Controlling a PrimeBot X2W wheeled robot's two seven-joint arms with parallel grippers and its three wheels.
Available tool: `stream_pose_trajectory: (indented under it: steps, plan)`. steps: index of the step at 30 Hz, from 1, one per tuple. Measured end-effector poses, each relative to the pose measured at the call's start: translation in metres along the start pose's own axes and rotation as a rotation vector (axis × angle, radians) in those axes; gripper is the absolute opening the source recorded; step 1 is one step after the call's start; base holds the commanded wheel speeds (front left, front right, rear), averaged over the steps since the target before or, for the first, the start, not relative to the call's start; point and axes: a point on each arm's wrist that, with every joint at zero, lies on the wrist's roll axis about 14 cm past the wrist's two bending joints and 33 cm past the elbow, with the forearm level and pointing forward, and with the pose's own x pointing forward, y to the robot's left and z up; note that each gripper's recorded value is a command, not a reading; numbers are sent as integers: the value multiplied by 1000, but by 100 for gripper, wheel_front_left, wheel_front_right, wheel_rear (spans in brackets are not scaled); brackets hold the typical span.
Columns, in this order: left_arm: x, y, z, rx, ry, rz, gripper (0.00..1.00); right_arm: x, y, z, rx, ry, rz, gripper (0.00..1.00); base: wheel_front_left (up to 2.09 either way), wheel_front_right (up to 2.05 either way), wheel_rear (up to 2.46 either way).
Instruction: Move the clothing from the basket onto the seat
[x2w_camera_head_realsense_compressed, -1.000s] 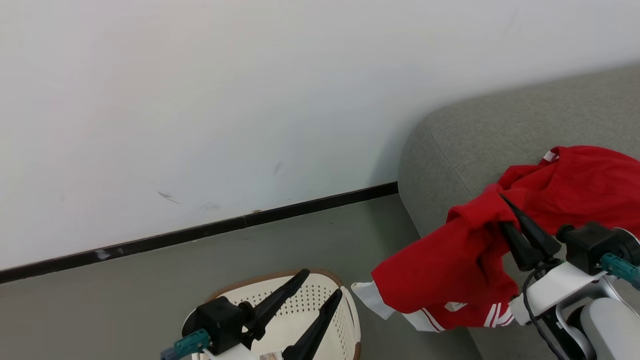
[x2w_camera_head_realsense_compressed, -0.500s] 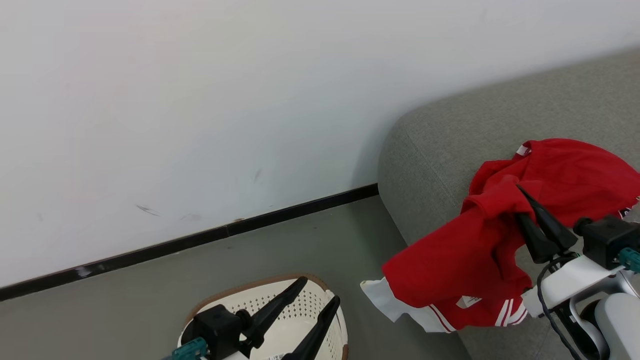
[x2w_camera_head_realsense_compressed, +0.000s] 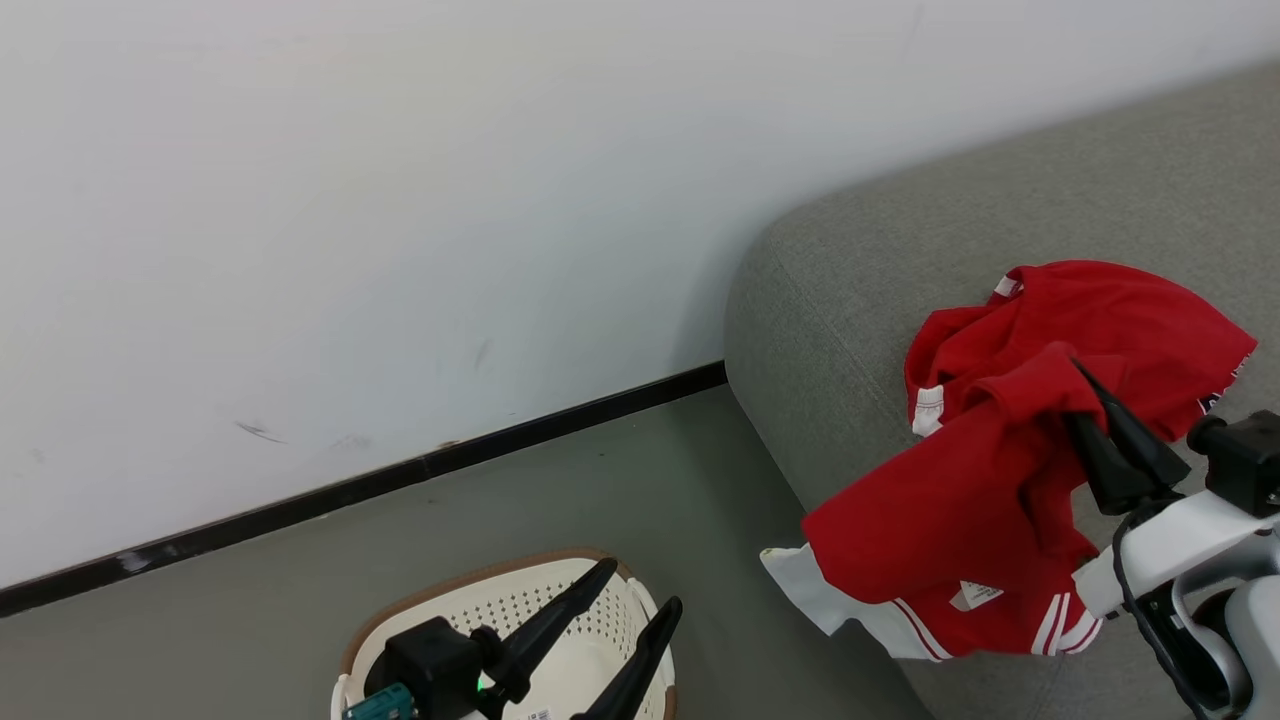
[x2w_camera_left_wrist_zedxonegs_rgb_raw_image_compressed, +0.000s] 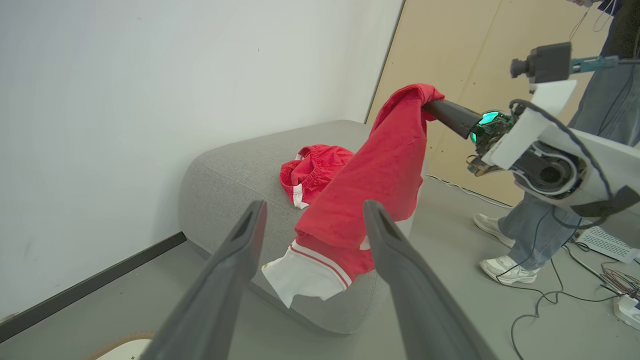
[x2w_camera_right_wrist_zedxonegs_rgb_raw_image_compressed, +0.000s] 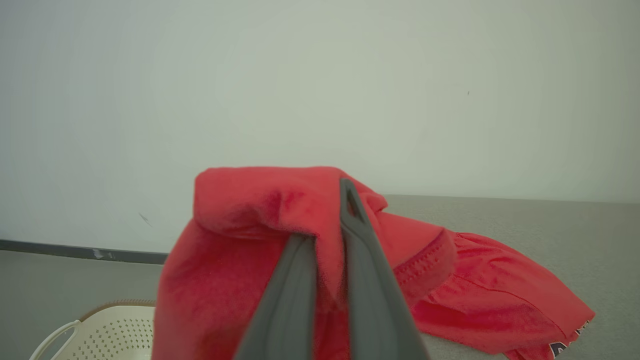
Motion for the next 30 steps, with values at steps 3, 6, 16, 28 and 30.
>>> stream_pose_trajectory:
  steps: [3, 6, 16, 28, 30]
  plan:
    - [1, 0, 0, -3, -3, -3, 100, 0, -6, -2, -12, 16, -10, 0, 0, 0, 0]
    - [1, -2, 1, -10, -8, -6, 100, 6, -14, 0, 6, 23, -30, 0, 0, 0, 0]
    - [0, -4, -1, -22, -8, -5, 100, 34, -41, 11, 70, 29, -85, 0, 0, 0, 0]
    - [-4, -1, 6, -21, -38, 12, 100, 60, -86, 14, 135, 68, -195, 0, 0, 0, 0]
    - [-5, 0, 6, -24, -39, 18, 100, 64, -91, 10, 142, 88, -209, 0, 0, 0, 0]
